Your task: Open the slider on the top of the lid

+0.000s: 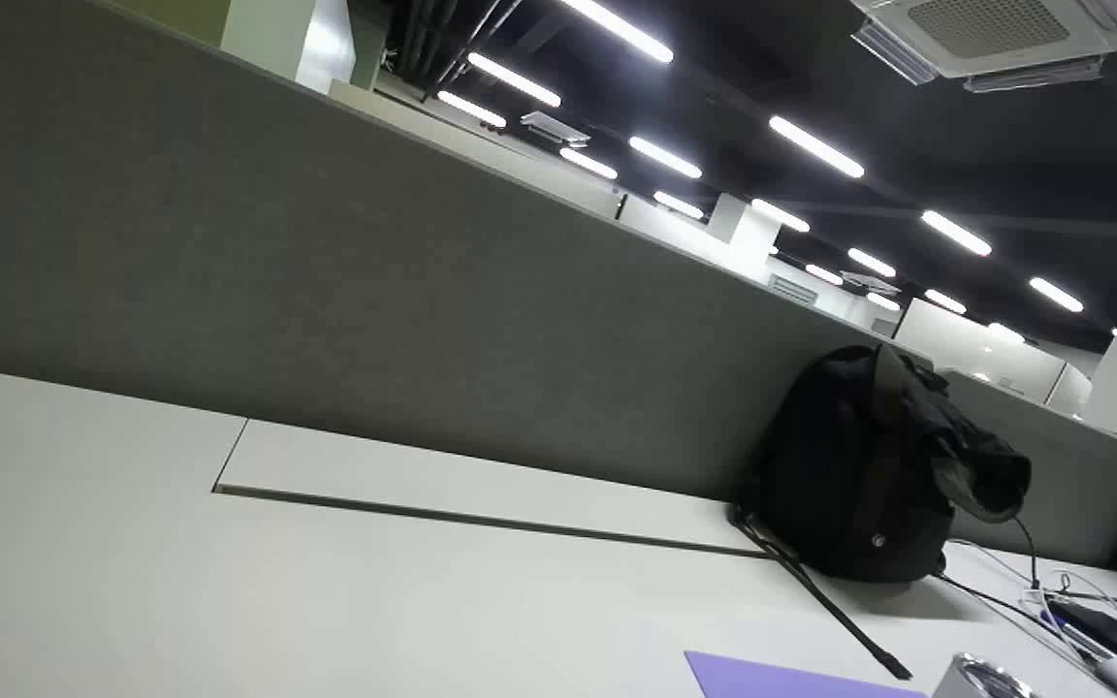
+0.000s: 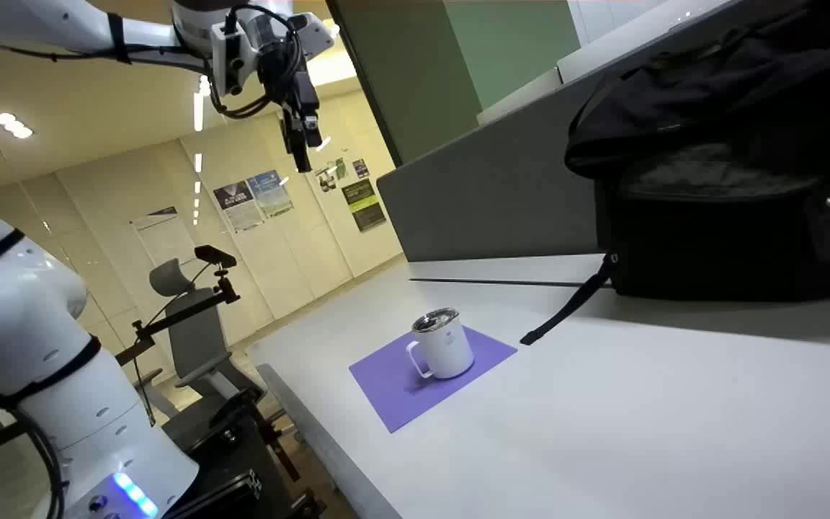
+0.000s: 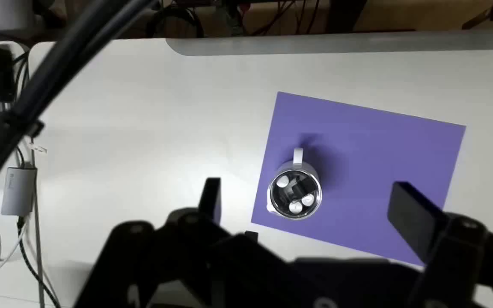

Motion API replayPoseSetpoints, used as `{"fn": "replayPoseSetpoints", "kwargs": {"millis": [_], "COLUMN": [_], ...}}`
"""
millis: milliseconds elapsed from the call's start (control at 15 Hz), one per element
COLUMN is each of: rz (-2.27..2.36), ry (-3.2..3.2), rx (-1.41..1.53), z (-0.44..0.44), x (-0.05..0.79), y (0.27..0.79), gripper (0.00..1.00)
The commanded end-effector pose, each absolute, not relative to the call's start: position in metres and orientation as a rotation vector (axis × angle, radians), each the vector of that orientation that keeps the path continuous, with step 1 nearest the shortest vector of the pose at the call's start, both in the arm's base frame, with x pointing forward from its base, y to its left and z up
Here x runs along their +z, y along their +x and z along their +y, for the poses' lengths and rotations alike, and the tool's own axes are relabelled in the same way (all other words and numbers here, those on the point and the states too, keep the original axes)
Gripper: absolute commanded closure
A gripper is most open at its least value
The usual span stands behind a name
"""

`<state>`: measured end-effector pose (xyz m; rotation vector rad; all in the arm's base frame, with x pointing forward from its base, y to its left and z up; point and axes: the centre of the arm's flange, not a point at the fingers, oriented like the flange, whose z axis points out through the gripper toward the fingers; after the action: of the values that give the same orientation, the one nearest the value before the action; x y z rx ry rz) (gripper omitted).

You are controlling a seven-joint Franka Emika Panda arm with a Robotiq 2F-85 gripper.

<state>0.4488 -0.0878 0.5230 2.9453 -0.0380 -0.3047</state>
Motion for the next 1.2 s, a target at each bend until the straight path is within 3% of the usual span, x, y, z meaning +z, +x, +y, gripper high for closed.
{"fn": "replayPoseSetpoints", "kwargs": {"millis": [0, 533, 867, 933, 1000, 1133], "rz": [-0.038, -0.038, 0.321, 0.361, 0.397, 0.435], "ry": [2.945, 2.946, 2.917, 2.919, 2.914, 2.918], "rx": [-0.302, -0.300, -0.023, 0.012, 0.035, 0.043], "z": [-0.088, -0.088, -0.080, -0.078, -0.076, -0.072], "x": [0.523, 0.523, 0.491, 0.480, 0.468, 0.444], "y": [0.449, 0.449, 0.469, 0.474, 0.480, 0.487], "gripper": [0.00, 0.00, 0.00, 0.25, 0.26, 0.41]}}
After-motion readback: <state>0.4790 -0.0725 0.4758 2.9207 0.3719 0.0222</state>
